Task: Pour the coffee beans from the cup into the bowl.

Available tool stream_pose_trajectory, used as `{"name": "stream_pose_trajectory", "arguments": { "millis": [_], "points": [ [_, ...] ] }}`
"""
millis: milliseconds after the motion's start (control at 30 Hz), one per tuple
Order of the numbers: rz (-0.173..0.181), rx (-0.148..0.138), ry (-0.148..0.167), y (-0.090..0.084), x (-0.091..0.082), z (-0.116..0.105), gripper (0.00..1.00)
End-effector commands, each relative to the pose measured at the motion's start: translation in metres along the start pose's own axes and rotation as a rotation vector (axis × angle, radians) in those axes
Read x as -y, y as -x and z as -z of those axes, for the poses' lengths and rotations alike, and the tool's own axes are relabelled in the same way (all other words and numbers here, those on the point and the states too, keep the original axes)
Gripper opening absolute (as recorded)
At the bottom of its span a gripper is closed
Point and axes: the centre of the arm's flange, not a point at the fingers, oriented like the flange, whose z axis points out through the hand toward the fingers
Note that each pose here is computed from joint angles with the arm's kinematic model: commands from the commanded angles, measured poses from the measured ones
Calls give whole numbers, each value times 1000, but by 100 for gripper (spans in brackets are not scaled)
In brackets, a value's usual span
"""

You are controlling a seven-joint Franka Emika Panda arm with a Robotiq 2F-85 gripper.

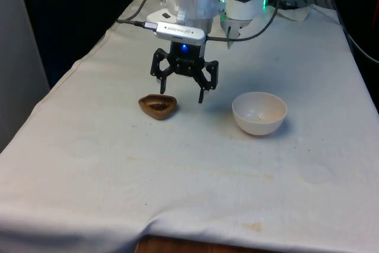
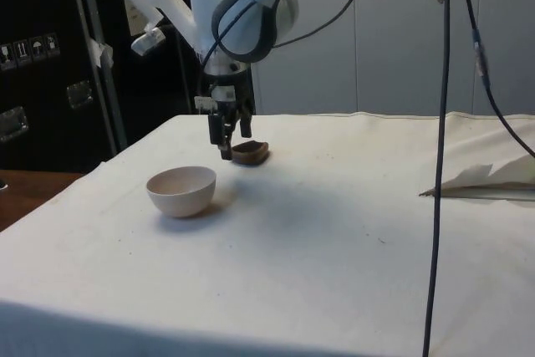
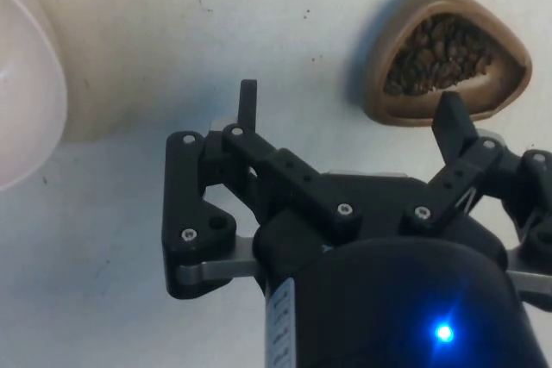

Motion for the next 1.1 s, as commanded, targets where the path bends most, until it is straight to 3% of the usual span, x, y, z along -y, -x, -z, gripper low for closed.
{"name": "stream_pose_trajectory", "arguments": {
  "millis": [0, 33, 133, 533, 1067],
  "points": [
    [-4, -13, 14, 1, -2, -1, 100],
    [-1, -1, 0, 1, -1, 0, 100],
    [-9, -16, 16, 1, -5, -3, 100],
    [-18, -2, 19, -1, -15, -10, 100],
    [-63, 4, 37, -3, -17, -23, 100]
  ]
}}
